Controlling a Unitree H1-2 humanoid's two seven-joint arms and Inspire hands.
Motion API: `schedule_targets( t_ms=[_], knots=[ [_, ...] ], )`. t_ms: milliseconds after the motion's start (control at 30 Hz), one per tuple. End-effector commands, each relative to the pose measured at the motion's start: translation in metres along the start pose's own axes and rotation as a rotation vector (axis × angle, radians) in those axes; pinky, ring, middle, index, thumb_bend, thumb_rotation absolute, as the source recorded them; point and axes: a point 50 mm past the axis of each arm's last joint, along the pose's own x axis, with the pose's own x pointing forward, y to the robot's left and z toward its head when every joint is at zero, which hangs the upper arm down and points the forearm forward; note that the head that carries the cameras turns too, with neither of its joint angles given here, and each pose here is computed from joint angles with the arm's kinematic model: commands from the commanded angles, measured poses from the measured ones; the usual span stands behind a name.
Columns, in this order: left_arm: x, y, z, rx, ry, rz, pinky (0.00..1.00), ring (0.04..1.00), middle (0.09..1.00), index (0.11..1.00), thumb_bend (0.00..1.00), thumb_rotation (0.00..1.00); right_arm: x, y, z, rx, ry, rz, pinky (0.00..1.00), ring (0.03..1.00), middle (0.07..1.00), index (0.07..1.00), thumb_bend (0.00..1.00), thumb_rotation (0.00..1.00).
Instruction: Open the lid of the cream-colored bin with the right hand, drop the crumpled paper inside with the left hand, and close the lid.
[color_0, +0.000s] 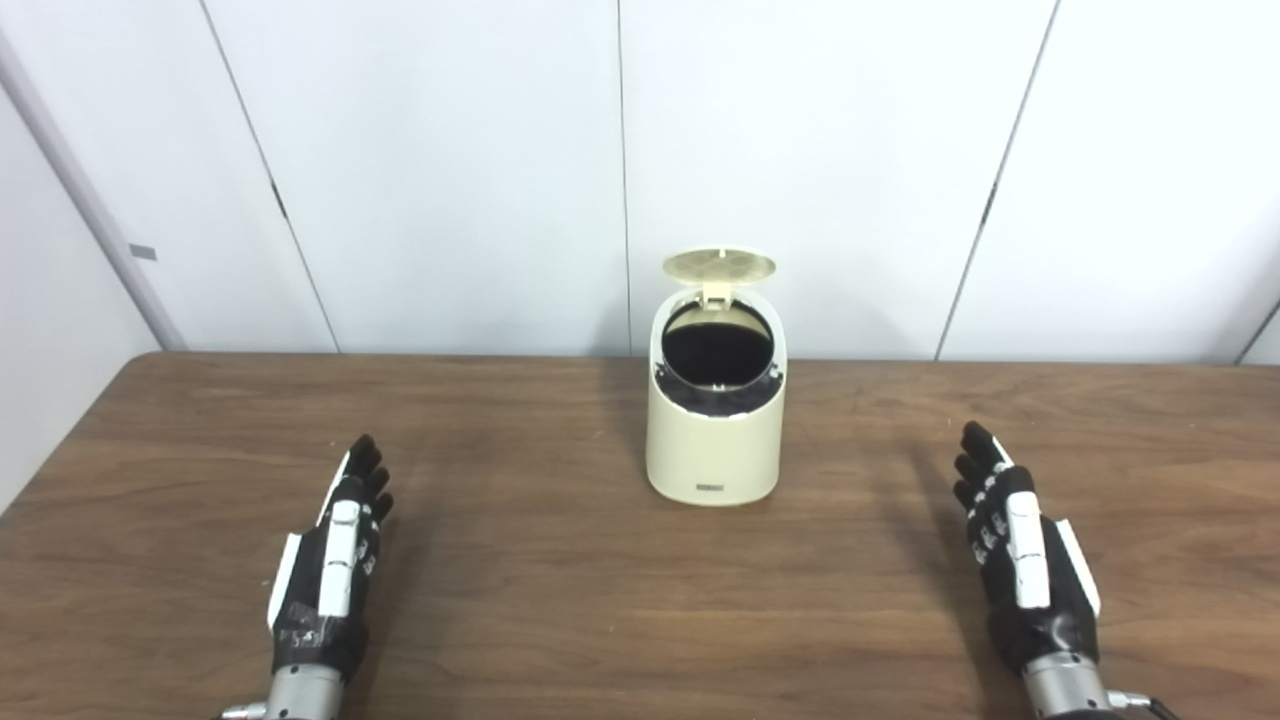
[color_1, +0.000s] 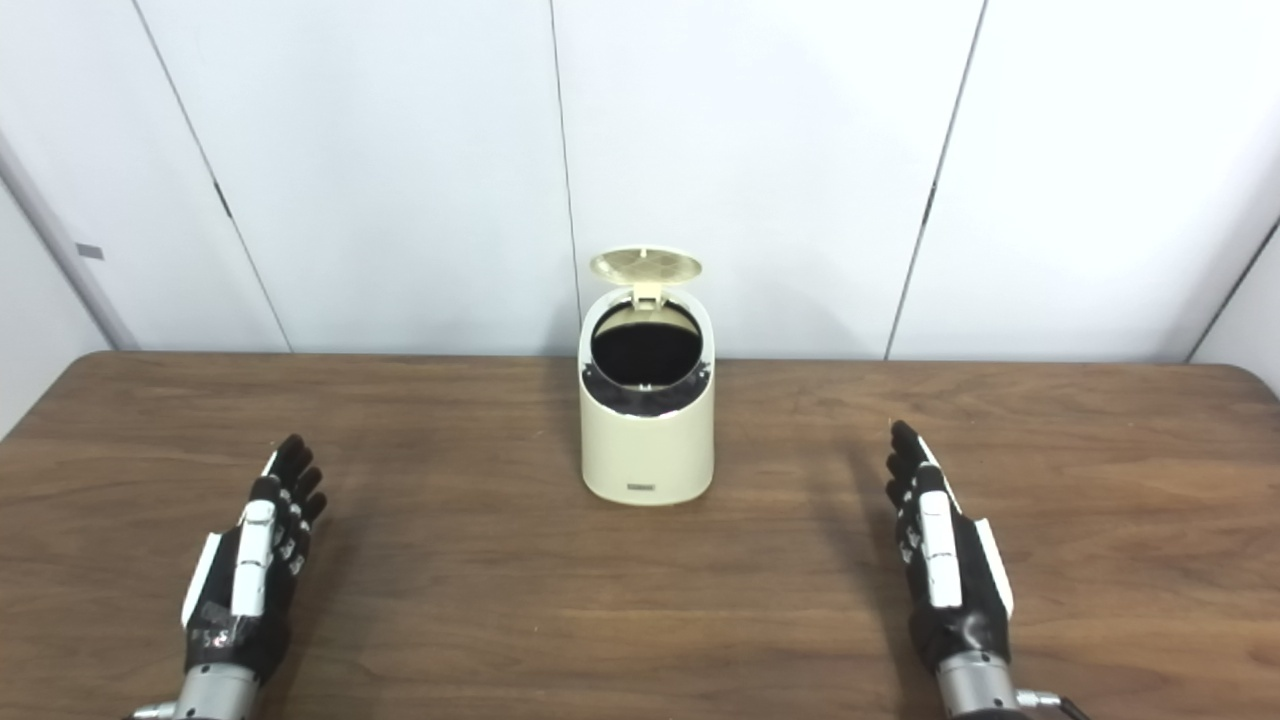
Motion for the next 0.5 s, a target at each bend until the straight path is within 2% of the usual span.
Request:
schedule_targets(
  t_ms=[0,467],
  knots=[
    [0.0019,0.0019,0.0095,-0.001,-0.052,-0.012,1.0,1.0,1.0,1.0,0.55,0.9,-0.0075,-0.0053,0.0034,-0.007,-0.03,-0.01,1.0,0.976,0.974,0.938,0.48,0.97],
    [0.0004,0.0058,0.0079,0.01,-0.036,-0.015,1.0,1.0,1.0,1.0,0.57,0.9,-0.012,-0.0129,0.0068,-0.045,-0.029,-0.033,1.0,0.976,0.969,0.922,0.47,0.97]
  ],
)
